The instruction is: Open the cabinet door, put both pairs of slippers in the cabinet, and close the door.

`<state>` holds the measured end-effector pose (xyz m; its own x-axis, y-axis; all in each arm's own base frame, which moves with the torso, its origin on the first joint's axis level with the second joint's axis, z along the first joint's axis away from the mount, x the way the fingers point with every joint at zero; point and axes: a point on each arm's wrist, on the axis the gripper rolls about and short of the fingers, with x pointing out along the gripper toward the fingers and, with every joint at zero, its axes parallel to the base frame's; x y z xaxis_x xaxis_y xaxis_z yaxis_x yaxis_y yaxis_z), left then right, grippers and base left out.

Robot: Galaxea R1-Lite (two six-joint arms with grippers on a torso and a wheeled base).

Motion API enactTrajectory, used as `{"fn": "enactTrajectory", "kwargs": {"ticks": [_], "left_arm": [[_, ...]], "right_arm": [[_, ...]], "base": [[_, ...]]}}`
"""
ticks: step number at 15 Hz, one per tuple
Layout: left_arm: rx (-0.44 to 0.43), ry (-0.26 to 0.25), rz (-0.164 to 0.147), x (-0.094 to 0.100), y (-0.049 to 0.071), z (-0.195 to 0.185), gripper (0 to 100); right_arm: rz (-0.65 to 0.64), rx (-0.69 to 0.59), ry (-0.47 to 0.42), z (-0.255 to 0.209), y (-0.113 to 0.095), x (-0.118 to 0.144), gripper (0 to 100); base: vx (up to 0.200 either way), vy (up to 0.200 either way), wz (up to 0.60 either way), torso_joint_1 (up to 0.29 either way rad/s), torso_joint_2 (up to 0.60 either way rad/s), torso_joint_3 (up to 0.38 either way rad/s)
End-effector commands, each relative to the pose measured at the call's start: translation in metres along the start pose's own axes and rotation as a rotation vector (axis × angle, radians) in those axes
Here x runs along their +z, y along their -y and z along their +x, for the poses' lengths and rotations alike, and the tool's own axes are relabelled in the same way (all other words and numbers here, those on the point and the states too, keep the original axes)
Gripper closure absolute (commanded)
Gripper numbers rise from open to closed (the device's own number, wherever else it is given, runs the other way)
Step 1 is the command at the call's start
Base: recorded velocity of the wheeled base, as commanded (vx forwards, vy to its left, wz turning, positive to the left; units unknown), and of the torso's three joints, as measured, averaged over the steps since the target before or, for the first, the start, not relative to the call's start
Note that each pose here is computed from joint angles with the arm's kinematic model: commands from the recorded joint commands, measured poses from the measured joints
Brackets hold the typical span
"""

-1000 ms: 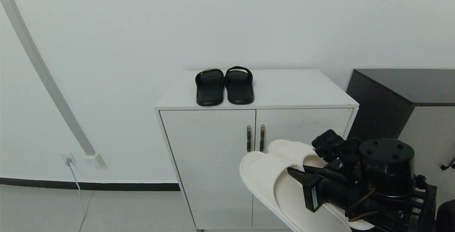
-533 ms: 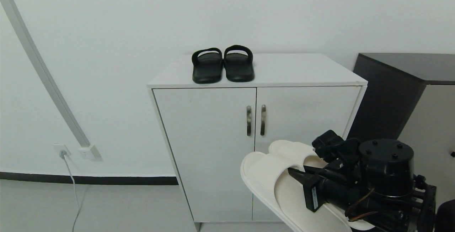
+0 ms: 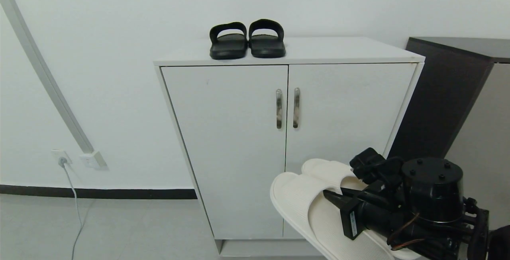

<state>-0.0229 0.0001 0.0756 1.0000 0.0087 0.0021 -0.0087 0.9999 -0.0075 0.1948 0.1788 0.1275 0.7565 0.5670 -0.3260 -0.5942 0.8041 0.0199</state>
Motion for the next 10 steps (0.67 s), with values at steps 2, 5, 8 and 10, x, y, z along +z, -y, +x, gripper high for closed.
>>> {"fn": "enactTrajectory", "kwargs": {"ticks": [2, 5, 8, 10], "left_arm": [[-0.003, -0.001, 0.001, 0.0, 0.0, 0.0, 0], [-0.004, -0.001, 0.001, 0.0, 0.0, 0.0, 0], [-0.004, -0.001, 0.003, 0.0, 0.0, 0.0, 0], [-0.017, 0.035, 0.0, 0.013, 0.0, -0.002, 0]], "right_arm": [[0.001, 0.0, 0.007, -0.001, 0.0, 0.0, 100], [0.0, 0.0, 0.009, -0.002, 0.0, -0.003, 100], [0.0, 0.002, 0.012, -0.002, 0.0, -0.004, 100], [0.0, 0.002, 0.01, -0.002, 0.0, -0.004, 100]], "base": [[0.0, 0.0, 0.0, -0.027, 0.43, 0.395], [0.0, 0.0, 0.0, -0.01, 0.12, 0.107], [0.0, 0.0, 0.0, -0.002, 0.04, 0.049], [0.0, 0.0, 0.0, 0.0, 0.0, 0.0]]}}
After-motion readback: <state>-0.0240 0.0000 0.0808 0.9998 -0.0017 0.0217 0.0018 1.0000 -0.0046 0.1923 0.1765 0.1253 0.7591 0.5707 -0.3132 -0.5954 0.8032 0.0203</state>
